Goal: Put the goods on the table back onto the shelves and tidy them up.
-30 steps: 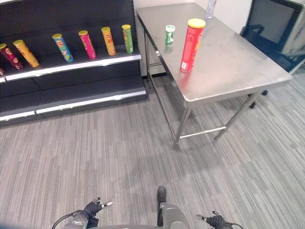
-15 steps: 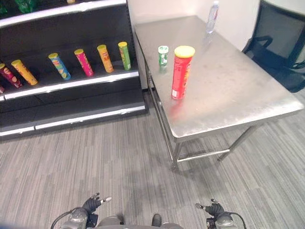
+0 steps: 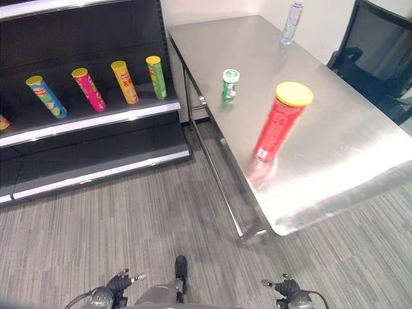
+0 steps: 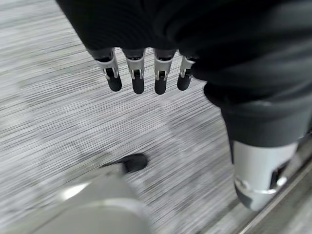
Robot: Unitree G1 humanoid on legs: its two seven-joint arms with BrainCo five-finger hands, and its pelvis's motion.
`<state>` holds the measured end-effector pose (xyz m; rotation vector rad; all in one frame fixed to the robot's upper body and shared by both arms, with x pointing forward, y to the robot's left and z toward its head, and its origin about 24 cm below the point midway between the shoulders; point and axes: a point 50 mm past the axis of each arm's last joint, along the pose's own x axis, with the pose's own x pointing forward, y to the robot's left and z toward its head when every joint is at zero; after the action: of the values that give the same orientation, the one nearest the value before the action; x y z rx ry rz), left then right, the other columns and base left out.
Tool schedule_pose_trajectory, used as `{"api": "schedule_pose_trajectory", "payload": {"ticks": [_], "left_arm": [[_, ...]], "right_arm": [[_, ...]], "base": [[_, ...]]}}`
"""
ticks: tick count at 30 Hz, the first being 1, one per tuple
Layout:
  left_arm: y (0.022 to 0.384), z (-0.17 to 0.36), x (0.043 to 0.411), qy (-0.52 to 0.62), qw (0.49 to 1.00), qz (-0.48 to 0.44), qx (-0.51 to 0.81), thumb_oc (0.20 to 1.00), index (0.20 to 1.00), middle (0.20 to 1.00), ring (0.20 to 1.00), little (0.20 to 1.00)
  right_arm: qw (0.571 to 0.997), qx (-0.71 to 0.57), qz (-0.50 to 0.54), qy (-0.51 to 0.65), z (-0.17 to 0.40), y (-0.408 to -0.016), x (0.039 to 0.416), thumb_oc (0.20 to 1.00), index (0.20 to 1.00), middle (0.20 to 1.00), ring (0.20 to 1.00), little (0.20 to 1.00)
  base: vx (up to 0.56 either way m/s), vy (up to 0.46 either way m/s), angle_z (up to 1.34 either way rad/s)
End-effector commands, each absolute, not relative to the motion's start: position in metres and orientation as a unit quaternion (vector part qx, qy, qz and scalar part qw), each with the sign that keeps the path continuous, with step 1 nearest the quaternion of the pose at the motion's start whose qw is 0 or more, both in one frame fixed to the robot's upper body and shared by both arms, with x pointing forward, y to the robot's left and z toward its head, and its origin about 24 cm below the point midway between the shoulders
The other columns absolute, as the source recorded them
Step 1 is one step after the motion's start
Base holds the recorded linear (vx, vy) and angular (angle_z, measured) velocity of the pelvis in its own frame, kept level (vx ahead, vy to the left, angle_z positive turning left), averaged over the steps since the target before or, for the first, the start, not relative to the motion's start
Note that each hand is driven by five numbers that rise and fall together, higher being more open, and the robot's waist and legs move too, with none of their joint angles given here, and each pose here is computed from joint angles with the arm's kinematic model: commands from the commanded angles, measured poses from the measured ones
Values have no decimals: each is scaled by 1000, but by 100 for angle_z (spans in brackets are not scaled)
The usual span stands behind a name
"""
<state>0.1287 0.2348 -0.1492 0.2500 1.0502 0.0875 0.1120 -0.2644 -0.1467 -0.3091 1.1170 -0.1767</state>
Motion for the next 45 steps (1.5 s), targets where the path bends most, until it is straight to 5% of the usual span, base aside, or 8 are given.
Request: {"api": "schedule_pose_trajectory", "payload": {"ticks": [1, 11, 16, 17, 22, 23, 32, 45], "left_arm": [[242, -145, 136, 485, 863, 52, 129, 1000, 1000, 1000, 1000, 1000], [251, -136, 152, 463, 874, 59, 139, 1000, 1000, 1000, 1000, 1000], [255, -136, 149, 467, 872, 54, 137, 1000, 1000, 1000, 1000, 1000], [261, -135, 148, 469, 870, 51, 145, 1000, 1000, 1000, 1000, 1000], [255, -140, 140, 481, 862, 35, 157, 1000, 1000, 1000, 1000, 1000], [252, -144, 131, 493, 856, 34, 151, 1000, 1000, 1000, 1000, 1000], [248, -145, 121, 487, 863, 13, 134, 1000, 1000, 1000, 1000, 1000], [234, -150, 108, 493, 860, -27, 127, 1000, 1000, 1000, 1000, 1000]], "right_arm": [[836, -166, -90, 516, -140, -276, 122, 1000, 1000, 1000, 1000, 1000], [795, -109, -180, 569, -147, -294, 76, 1000, 1000, 1000, 1000, 1000], [741, -72, -322, 585, -128, -347, 26, 1000, 1000, 1000, 1000, 1000], [728, -82, -407, 545, -95, -397, 19, 1000, 1000, 1000, 1000, 1000], [758, -170, -494, 391, -10, -473, 52, 1000, 1000, 1000, 1000, 1000], [801, -245, -492, 238, 60, -492, 101, 1000, 1000, 1000, 1000, 1000], [880, -315, -268, -235, 263, -413, 211, 1000, 1000, 1000, 1000, 1000], [892, -354, 96, -263, 283, -281, 283, 1000, 1000, 1000, 1000, 1000]], "base": [[41, 124, -25], [73, 5, -19], [124, -62, -14], [94, -26, -3], [69, 7, -9], [22, 12, -9], [15, -3, -9], [-7, -13, 6]]}}
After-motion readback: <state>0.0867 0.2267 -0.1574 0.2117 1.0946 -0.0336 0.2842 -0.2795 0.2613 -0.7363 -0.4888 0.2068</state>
